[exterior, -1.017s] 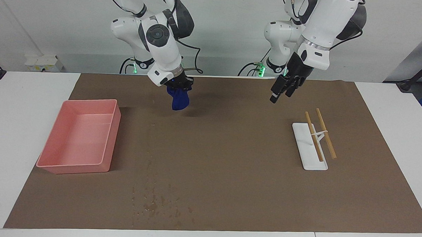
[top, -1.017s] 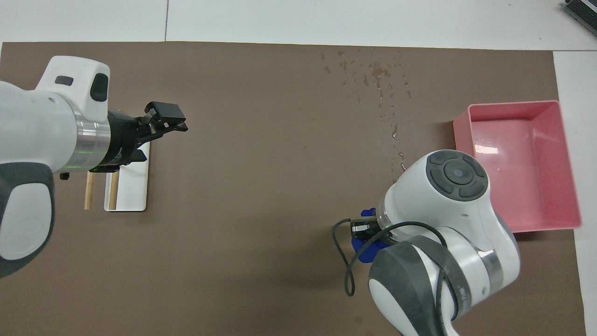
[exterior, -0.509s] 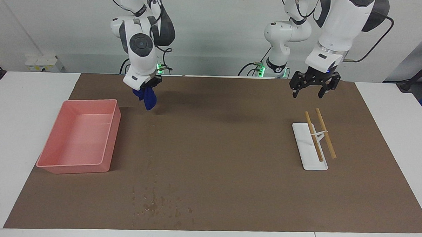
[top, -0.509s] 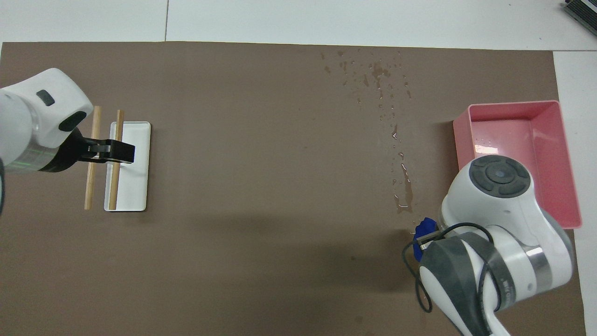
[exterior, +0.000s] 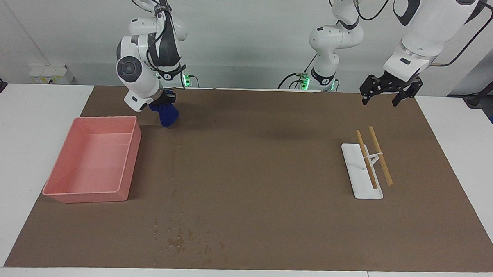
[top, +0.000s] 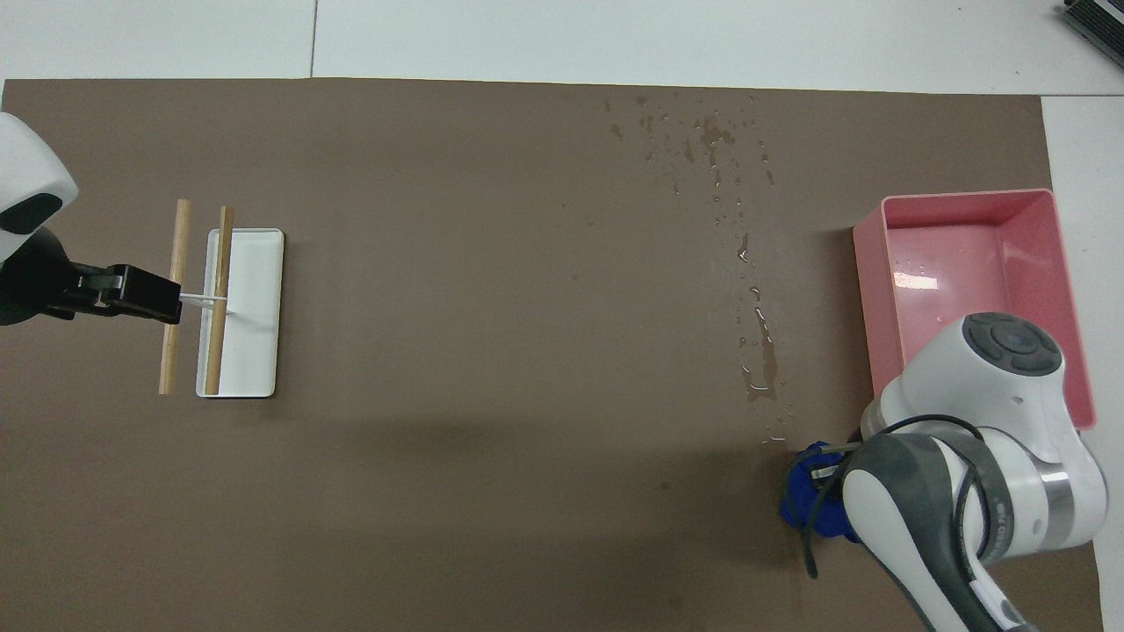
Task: Wipe water with towel using both arms
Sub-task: 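Press the towel onto the water streak with the right gripper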
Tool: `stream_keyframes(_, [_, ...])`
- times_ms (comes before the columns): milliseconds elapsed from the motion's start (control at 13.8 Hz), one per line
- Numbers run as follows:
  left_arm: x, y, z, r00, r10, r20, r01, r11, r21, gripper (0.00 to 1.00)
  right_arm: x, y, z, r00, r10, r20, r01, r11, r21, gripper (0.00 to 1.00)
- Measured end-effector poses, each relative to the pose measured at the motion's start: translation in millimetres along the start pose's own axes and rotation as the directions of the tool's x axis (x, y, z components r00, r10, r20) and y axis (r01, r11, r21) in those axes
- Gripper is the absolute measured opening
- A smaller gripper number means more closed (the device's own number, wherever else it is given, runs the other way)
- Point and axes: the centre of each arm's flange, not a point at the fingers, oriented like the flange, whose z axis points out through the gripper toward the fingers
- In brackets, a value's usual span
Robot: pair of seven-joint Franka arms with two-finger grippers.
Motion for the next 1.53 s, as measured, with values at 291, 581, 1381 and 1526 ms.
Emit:
stream_keyframes(291, [0.4,0.2,0.6,1.000,-0.004,0.014,0.004,1.000,-0.014,1.00,1.2,-16.9,13.9,0.999,0.047,-0.019,-0.047,0.999,0.024,0.09])
stream_keyframes(581, [-1.8,-12.2,1.6,0.999,-0.027,0.032,0.027,1.000,-0.015,1.00,6.8,-18.2,42.3,0.996,0.055,-0.074,-0.052,0.998,0.040,0.09])
stream_keyframes(1381, [-2.1,-0.2,2.2,0.999,-0.005,0.033,0.006,1.000,-0.015,1.00,64.4,-41.5,46.7,0.938,0.032,-0.346,-0.012,0.998,0.059,0.09])
stream_keyframes(1526, [-2.3,-6.1,1.8,0.999,-0.015,0.032,0.015,1.000,-0.017,1.00,77.7,-44.6,30.2,0.924,0.020,-0.382,0.004,0.998,0.063,0.09])
